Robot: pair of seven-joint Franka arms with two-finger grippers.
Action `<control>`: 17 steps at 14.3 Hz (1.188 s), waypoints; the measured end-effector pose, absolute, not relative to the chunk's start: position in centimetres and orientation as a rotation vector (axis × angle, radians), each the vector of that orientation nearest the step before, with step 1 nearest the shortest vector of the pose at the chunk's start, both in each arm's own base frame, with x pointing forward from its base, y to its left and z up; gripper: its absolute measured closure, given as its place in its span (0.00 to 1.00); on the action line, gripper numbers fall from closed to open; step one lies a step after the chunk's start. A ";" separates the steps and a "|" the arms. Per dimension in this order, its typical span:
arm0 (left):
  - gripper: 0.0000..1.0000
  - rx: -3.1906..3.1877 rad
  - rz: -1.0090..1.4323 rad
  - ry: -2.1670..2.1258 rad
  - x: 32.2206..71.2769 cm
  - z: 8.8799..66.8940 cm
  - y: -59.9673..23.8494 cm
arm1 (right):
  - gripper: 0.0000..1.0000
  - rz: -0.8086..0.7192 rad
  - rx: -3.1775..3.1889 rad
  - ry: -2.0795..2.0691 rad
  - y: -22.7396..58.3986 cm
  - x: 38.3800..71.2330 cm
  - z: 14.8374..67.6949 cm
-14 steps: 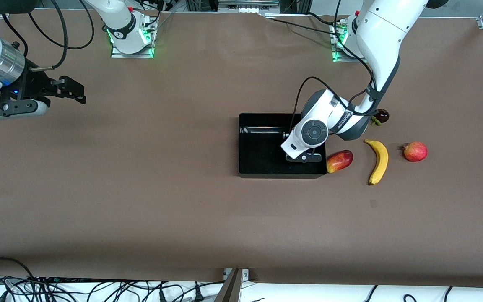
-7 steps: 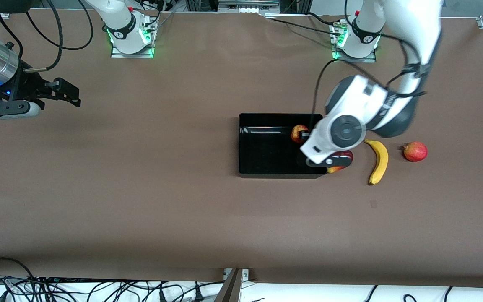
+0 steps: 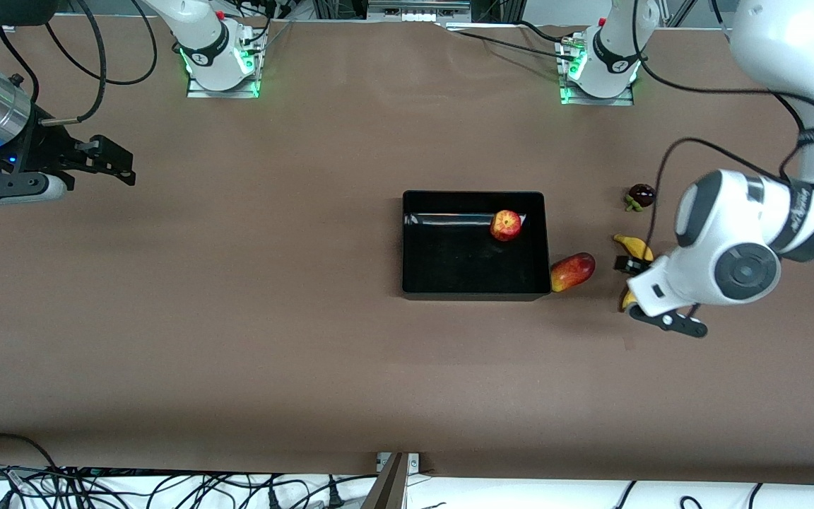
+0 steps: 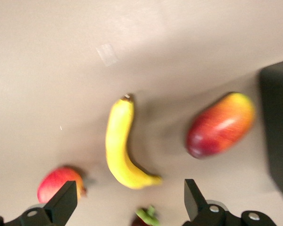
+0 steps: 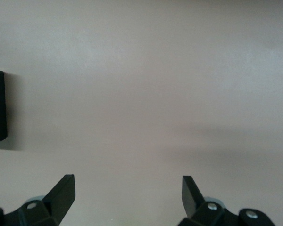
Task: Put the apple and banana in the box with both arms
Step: 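Lower the left gripper onto the yellow banana and grasp it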
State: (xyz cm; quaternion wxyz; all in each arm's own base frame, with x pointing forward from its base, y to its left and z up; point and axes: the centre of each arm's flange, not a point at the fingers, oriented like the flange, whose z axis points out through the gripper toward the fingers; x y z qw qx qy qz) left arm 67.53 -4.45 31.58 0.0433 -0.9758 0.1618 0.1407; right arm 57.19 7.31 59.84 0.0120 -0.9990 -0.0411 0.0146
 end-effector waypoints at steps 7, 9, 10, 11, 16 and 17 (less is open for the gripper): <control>0.00 -3.027 0.394 0.722 65.0 18.3 -2.0 | 0.00 0.034 -3.114 -0.129 7.4 57.3 59.9; 0.00 -3.028 0.390 0.739 64.7 17.9 -1.2 | 0.00 0.033 -3.114 -0.129 7.4 57.3 59.9; 0.00 -3.018 0.388 0.748 64.8 18.0 -1.0 | 0.00 0.033 -3.114 -0.129 7.4 57.3 59.9; 0.00 -3.002 0.386 0.759 64.8 18.0 -0.8 | 0.00 0.032 -3.114 -0.129 7.4 57.3 59.9; 0.31 -2.975 0.461 0.777 63.1 16.2 0.2 | 0.00 0.032 -3.114 -0.129 7.4 57.3 59.9; 0.41 -2.972 0.458 0.782 63.1 16.4 0.4 | 0.00 0.032 -3.114 -0.129 7.4 57.3 59.9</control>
